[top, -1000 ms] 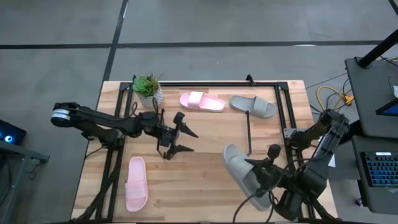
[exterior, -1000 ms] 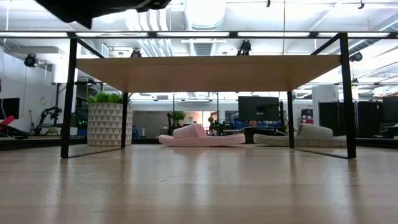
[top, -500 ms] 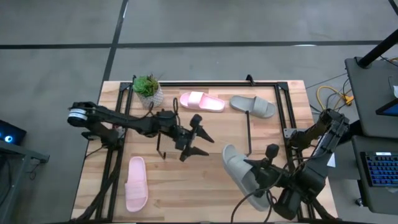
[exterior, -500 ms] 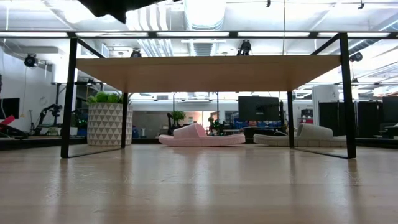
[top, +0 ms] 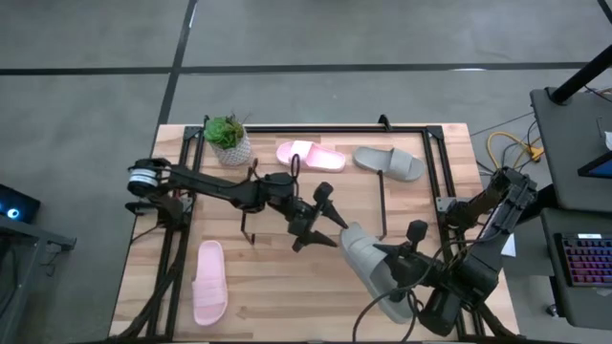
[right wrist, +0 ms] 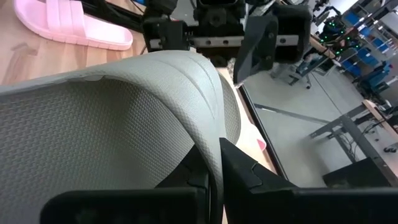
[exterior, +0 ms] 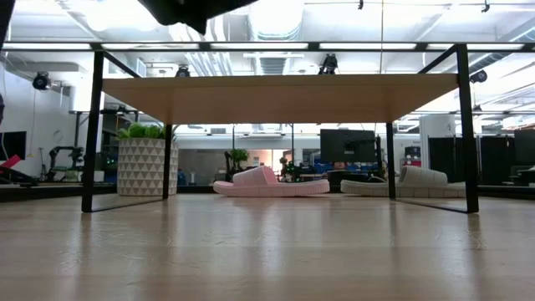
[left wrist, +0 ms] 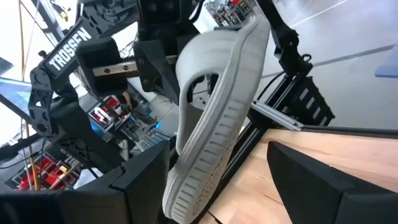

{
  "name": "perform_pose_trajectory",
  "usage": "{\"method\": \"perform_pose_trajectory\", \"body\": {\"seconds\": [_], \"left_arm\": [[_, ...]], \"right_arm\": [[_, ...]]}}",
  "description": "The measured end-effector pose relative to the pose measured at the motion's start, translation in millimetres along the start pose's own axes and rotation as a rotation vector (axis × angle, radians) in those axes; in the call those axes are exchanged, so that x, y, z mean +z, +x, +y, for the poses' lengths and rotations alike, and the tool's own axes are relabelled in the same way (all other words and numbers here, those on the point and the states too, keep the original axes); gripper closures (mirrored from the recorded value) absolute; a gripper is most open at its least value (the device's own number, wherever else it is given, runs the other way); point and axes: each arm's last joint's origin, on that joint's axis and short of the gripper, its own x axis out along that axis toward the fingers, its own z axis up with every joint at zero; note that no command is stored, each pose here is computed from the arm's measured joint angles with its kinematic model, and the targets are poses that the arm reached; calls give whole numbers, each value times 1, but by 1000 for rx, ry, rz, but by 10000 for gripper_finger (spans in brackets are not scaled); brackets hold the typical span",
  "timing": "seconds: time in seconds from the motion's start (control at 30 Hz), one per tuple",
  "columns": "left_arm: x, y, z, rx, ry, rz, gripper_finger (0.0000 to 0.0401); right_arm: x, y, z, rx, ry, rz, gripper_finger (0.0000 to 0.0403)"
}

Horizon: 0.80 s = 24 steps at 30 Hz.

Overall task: Pick and place slides into the shelf
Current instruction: Put the bottom gray slide on the shelf

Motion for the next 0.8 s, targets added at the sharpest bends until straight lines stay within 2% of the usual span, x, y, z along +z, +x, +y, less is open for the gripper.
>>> {"method": "perform_pose_trajectory", "body": {"seconds": [0.33, 0.47, 0.6, 0.8], "left_arm": [[-4, 20, 4, -22, 6, -36, 146], [-2, 20, 4, -26, 6, -42, 161], [1, 19, 5, -21, 10, -49, 203], [3, 20, 7, -29, 11, -57, 297]], "right_arm": [[1, 2, -1, -3, 6, 3, 391], [1, 2, -1, -5, 7, 4, 391], [1, 3, -1, -9, 7, 5, 391], [2, 6, -3, -19, 14, 10, 391]]}}
